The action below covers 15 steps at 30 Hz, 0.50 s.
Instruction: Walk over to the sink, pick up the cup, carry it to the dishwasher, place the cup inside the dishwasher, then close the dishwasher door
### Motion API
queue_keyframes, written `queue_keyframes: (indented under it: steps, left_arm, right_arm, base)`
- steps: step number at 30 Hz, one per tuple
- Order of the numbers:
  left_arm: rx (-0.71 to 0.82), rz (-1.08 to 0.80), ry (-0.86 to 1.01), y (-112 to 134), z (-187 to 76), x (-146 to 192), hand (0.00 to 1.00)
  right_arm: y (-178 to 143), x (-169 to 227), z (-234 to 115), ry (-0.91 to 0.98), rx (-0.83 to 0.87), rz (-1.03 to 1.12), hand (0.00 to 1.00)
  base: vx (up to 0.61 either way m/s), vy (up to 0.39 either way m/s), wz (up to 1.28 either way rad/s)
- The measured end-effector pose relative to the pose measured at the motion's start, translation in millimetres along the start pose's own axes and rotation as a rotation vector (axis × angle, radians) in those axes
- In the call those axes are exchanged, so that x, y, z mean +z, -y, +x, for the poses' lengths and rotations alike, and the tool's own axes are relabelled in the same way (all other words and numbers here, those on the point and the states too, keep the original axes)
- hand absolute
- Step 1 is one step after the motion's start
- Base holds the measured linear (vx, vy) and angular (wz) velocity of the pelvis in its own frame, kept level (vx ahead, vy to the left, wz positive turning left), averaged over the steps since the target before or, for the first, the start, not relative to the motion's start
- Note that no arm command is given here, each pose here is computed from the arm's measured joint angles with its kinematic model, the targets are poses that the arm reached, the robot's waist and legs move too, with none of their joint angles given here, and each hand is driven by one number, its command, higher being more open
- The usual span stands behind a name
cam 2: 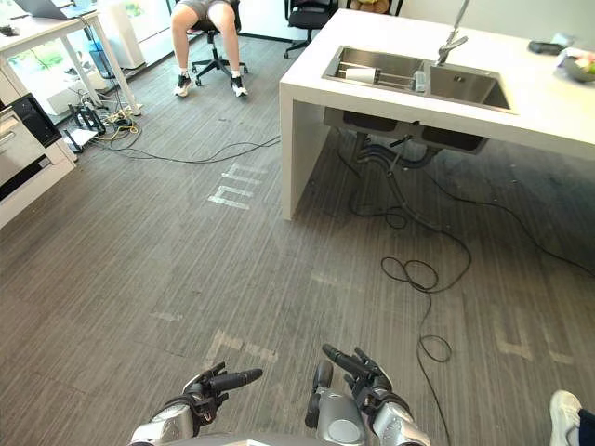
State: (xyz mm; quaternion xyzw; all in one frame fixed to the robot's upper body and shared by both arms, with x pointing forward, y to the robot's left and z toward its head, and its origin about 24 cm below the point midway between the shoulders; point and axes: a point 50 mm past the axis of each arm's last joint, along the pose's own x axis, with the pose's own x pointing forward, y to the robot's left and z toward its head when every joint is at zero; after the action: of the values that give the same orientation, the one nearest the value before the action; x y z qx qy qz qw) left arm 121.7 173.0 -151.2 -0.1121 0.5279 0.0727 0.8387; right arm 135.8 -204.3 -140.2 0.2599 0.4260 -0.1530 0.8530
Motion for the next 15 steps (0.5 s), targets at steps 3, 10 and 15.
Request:
queue_keyframes:
  steps: [3, 10, 15]
  left_arm:
    - [-0.005, -0.064, 0.039, 2.5, 1.3, 4.5, 1.00]
    - [-0.062, -0.176, 0.203, 19.6, -1.6, 35.4, 1.00]
    - [-0.108, -0.229, 0.253, 39.3, -5.8, 42.7, 1.00]
  right_arm:
    - [13.4, -2.5, -2.7, -0.023, -0.037, -0.005, 1.00]
    - [37.3, -27.6, -10.2, -0.136, -0.113, 0.008, 1.00]
    - [28.1, -10.0, -4.3, -0.069, -0.068, -0.003, 1.00]
  base:
    - [0.56, -0.299, -0.06]
    - [0.55, -0.167, -0.23]
    - [0.45, 0.050, -0.39]
